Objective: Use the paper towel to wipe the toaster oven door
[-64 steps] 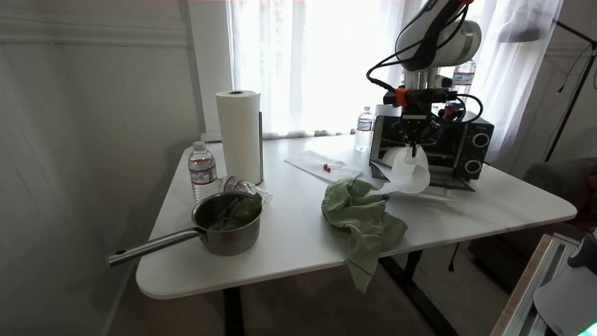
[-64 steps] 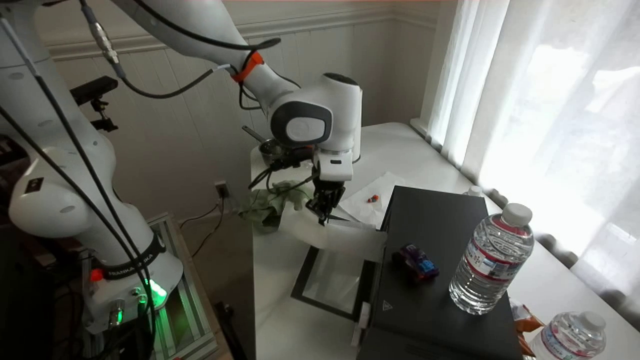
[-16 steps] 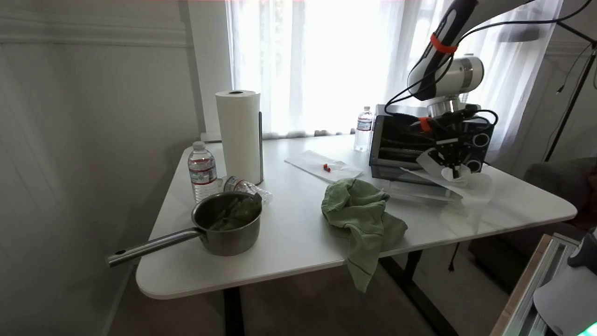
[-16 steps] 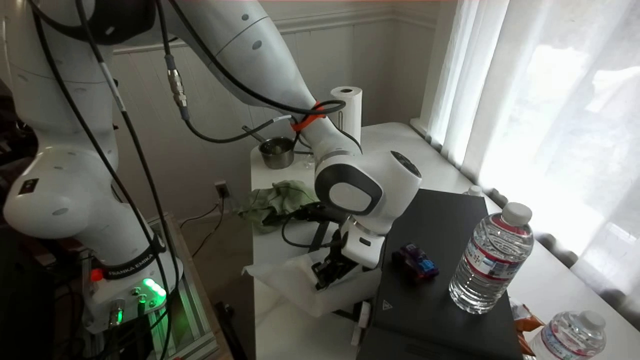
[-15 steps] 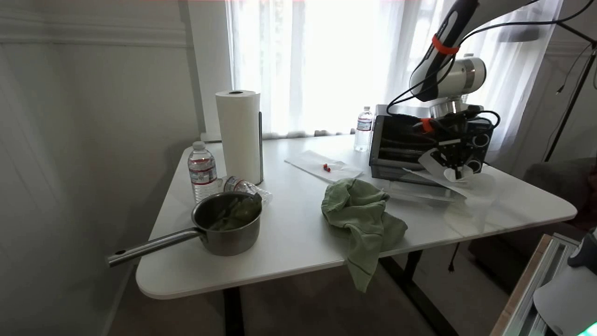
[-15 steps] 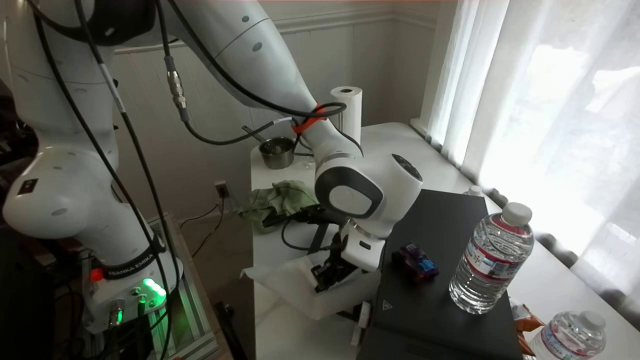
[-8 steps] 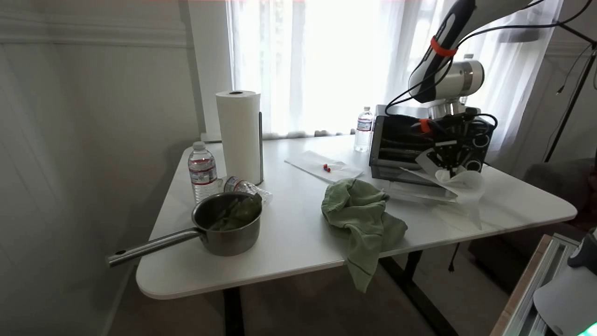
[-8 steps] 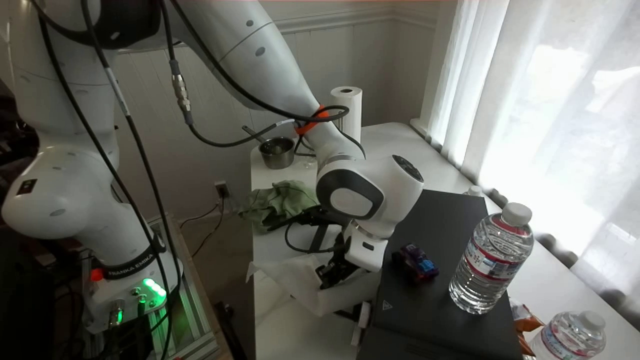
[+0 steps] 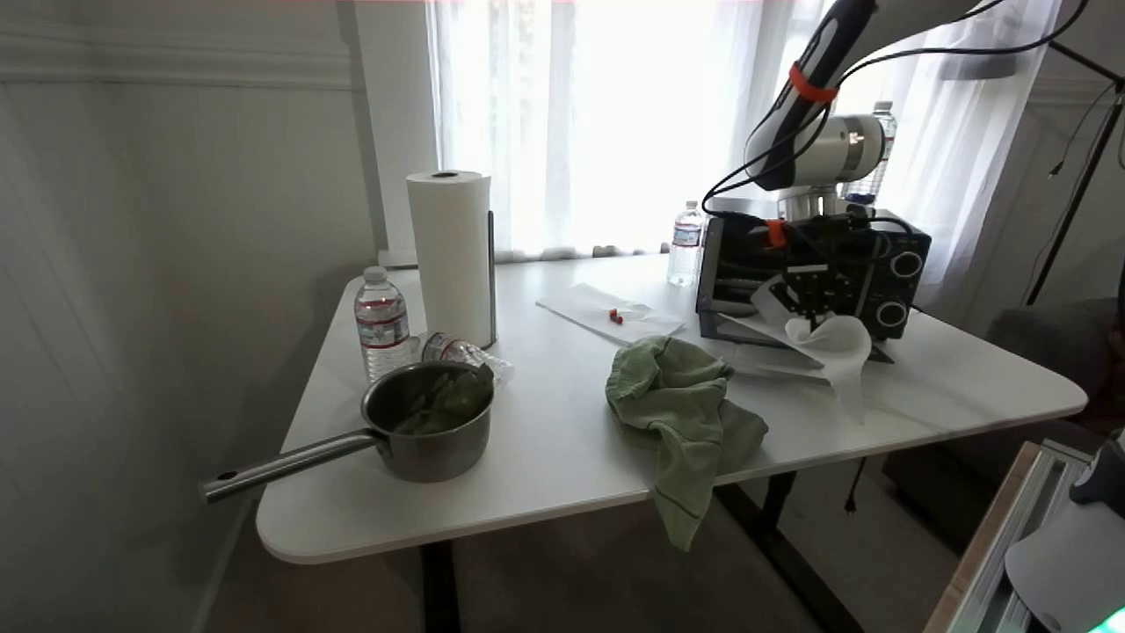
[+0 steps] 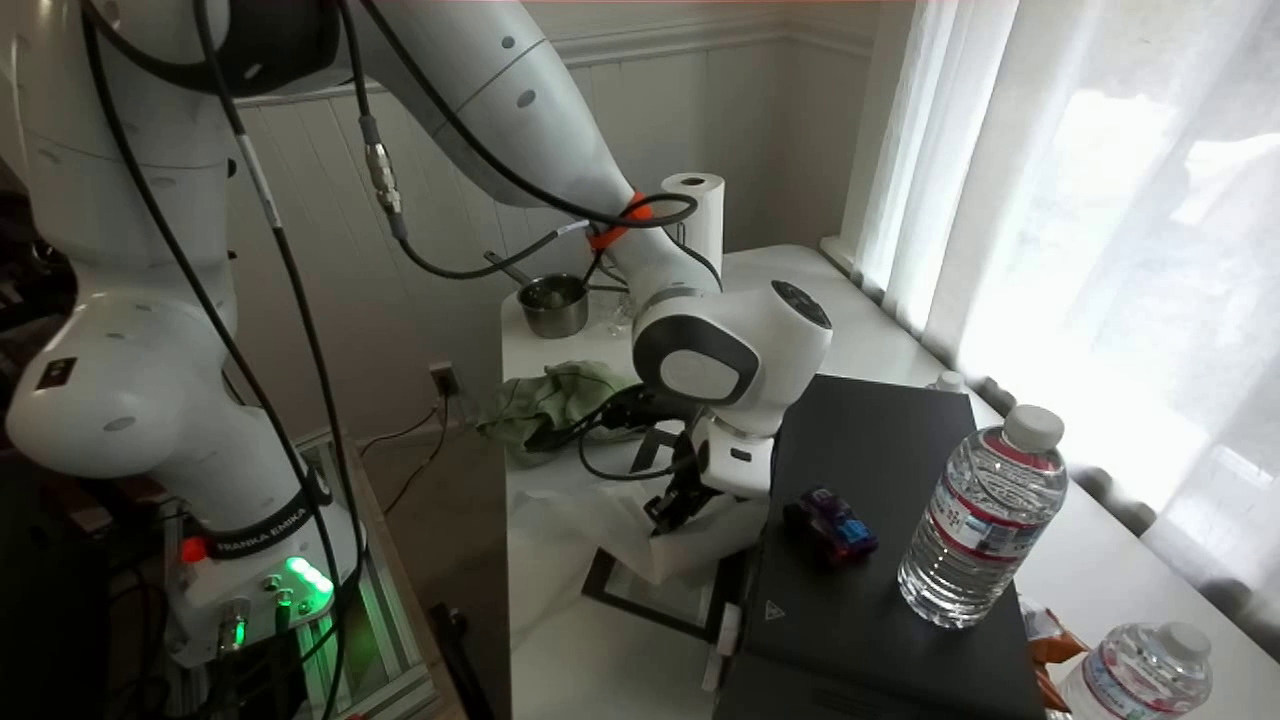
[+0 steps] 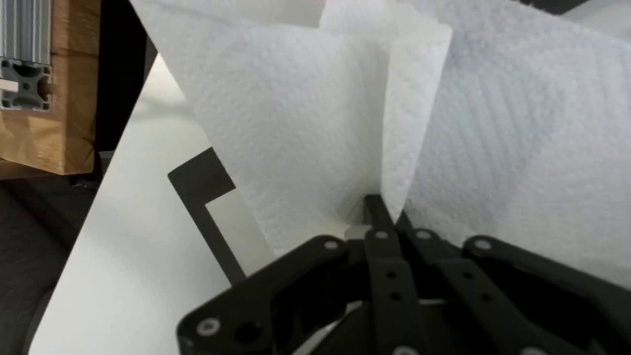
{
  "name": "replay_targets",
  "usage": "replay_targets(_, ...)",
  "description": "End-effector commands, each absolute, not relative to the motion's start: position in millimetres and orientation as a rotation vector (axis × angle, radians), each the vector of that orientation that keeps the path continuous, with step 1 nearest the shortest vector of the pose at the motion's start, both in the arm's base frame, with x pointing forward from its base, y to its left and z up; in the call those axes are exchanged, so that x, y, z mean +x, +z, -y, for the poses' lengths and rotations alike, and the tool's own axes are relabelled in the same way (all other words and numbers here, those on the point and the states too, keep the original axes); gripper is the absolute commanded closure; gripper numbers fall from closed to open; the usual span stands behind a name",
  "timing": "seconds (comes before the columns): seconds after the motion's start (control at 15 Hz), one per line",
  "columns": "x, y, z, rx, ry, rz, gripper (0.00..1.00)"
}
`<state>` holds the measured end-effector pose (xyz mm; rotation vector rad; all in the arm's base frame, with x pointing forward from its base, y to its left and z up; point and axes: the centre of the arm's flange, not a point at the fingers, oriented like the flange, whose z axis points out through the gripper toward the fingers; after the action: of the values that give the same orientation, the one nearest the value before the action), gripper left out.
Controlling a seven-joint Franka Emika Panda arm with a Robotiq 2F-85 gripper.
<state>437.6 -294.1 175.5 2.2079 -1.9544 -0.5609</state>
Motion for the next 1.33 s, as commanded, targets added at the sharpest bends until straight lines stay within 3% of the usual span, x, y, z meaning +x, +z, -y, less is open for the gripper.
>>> replay_targets(0.0, 445.5, 180.9, 269.6, 2.354, -0.536, 1.926, 1.00)
replay_targets(0.8, 471.4, 188.0, 210.1, 2.675, -0.584, 1.711, 1.00)
replay_targets(1.27, 492.5, 185.2, 228.2, 2.750, -0.302, 1.814, 1.00)
